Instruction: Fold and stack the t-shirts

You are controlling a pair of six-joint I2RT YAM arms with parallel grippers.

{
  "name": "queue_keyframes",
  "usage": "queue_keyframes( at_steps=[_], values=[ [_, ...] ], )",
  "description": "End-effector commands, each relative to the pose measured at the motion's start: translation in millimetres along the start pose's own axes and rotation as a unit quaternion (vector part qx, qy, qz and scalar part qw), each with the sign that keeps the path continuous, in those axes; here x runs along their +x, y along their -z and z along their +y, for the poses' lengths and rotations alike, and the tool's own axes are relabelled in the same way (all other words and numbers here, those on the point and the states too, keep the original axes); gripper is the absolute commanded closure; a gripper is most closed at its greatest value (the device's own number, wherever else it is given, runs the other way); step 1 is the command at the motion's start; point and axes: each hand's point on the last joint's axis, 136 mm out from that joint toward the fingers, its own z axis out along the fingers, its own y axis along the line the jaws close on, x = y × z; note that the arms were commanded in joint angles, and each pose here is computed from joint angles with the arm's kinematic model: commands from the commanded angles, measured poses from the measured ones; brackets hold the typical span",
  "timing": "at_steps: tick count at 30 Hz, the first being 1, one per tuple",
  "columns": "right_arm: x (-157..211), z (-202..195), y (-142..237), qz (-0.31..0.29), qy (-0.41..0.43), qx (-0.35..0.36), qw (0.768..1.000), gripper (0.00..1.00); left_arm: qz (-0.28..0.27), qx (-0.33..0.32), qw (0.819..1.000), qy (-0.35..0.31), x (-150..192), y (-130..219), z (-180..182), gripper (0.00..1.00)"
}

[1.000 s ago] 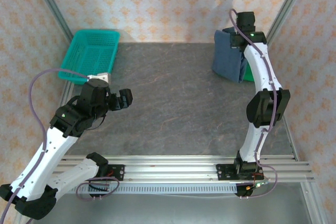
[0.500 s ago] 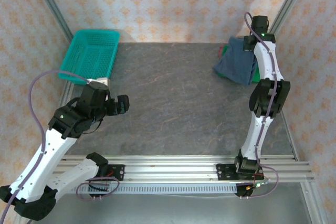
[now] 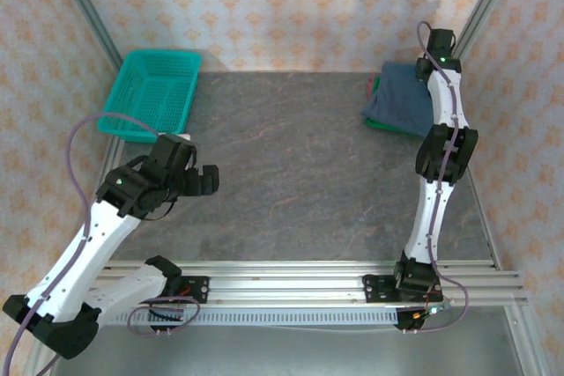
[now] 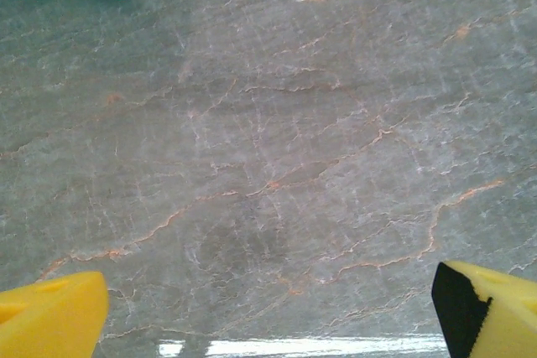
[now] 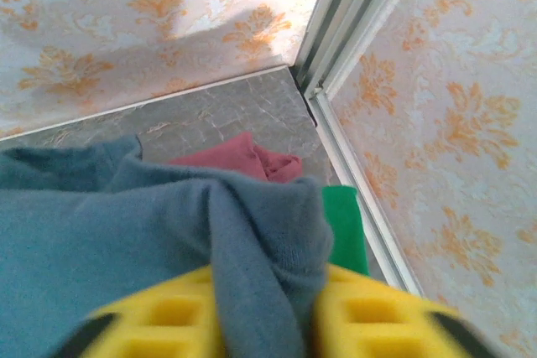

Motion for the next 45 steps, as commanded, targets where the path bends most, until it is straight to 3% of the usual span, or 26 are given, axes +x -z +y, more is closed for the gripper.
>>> queue_keyframes(
  at_steps=[1, 8, 10, 11, 14, 17, 21, 26, 29, 32, 35, 39, 45],
  values=[
    [-20.4, -9.3, 0.9, -0.035, -0.046, 0.017, 0.998, 0.36, 0.017, -0.009, 1.000, -0.012, 4.5, -1.0, 3.4, 0.00],
    [-24.7, -28.1, 36.7, -0.035, -0.081, 0.043, 0.995, 0.09, -0.009, 0.025, 1.000, 0.009, -11.6, -0.8, -11.5, 0.00],
    [-18.4, -30.5, 53.7, -0.032, -0.093, 0.035, 0.995, 0.08, -0.018, 0.033, 0.999, 0.015, -14.9, -0.4, -14.1, 0.00],
    [-15.0, -31.6, 63.7, -0.037, -0.102, 0.031, 0.994, 0.01, -0.024, 0.032, 0.999, 0.019, -16.2, -0.5, -13.3, 0.00],
    [6.9, -31.6, 95.6, -0.045, -0.132, 0.004, 0.990, 0.01, -0.050, 0.033, 0.998, 0.031, -21.1, 0.7, -10.5, 0.00],
    [50.8, -28.7, 127.0, -0.021, -0.164, -0.028, 0.986, 0.01, -0.092, 0.021, 0.994, 0.046, -29.2, 5.7, -1.1, 0.00],
    [117.3, -21.2, 183.8, 0.000, -0.211, -0.075, 0.975, 0.01, -0.159, -0.050, 0.983, 0.082, -36.5, 12.5, 36.2, 0.00],
    [217.2, 5.1, 254.3, -0.013, -0.203, -0.146, 0.968, 0.01, -0.261, -0.140, 0.949, 0.110, -40.9, -5.3, 85.2, 0.00],
    [259.1, -13.9, 266.8, -0.058, -0.224, -0.132, 0.964, 0.01, -0.300, -0.175, 0.932, 0.108, -44.1, -31.2, 103.2, 0.00],
    [268.9, -34.7, 276.9, -0.134, -0.205, -0.106, 0.964, 0.01, -0.311, -0.195, 0.925, 0.096, -46.0, -58.0, 114.1, 0.00],
    [268.2, -39.1, 274.0, -0.180, -0.187, -0.097, 0.961, 0.01, -0.294, -0.198, 0.931, 0.084, -43.8, -87.2, 118.9, 0.00],
    [264.7, -31.5, 252.8, -0.173, -0.186, -0.090, 0.963, 0.01, -0.316, -0.184, 0.928, 0.072, -51.0, -106.1, 117.5, 0.00],
    [233.4, -18.5, 228.8, -0.244, -0.172, -0.082, 0.951, 0.01, -0.308, -0.151, 0.938, 0.057, -56.8, -152.5, 105.0, 0.00]
  ],
)
